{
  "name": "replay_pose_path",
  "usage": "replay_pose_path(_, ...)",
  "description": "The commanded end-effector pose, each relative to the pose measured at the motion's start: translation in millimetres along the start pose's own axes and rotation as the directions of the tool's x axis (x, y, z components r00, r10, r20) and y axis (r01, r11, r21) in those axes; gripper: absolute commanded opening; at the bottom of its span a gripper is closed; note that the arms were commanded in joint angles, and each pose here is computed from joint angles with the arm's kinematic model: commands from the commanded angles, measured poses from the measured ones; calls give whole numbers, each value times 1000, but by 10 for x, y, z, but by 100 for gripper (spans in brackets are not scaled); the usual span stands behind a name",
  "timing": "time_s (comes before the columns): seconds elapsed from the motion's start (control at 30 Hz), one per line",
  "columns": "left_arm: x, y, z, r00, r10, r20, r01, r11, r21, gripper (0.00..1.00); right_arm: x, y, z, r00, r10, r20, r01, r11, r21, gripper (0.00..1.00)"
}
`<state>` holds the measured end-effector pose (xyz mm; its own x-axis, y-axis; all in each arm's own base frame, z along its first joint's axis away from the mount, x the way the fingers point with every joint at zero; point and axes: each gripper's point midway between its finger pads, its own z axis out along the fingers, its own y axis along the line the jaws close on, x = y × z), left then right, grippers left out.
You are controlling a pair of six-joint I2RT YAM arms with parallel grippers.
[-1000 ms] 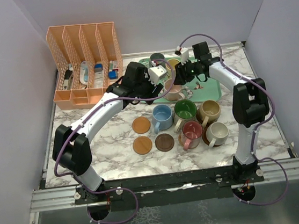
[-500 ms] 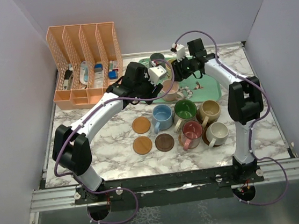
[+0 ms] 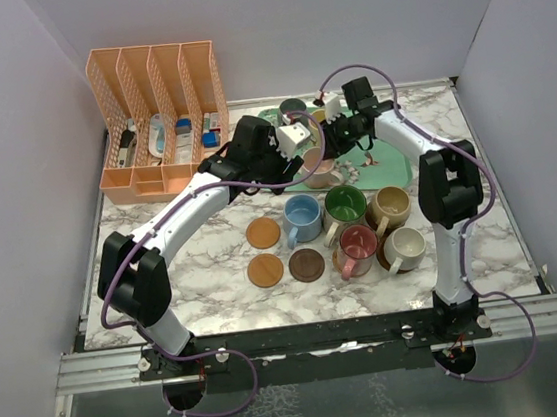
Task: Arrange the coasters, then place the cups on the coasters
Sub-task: Pick up the cup from the tray.
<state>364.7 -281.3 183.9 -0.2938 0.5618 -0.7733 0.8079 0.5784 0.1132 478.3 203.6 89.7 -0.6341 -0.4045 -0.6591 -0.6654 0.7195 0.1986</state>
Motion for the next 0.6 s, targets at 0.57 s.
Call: replay_pose_path(0.57, -74, 114, -137, 999, 9, 35, -7, 997, -74, 60, -916, -218, -650, 983, -122, 136, 90, 971, 221, 1)
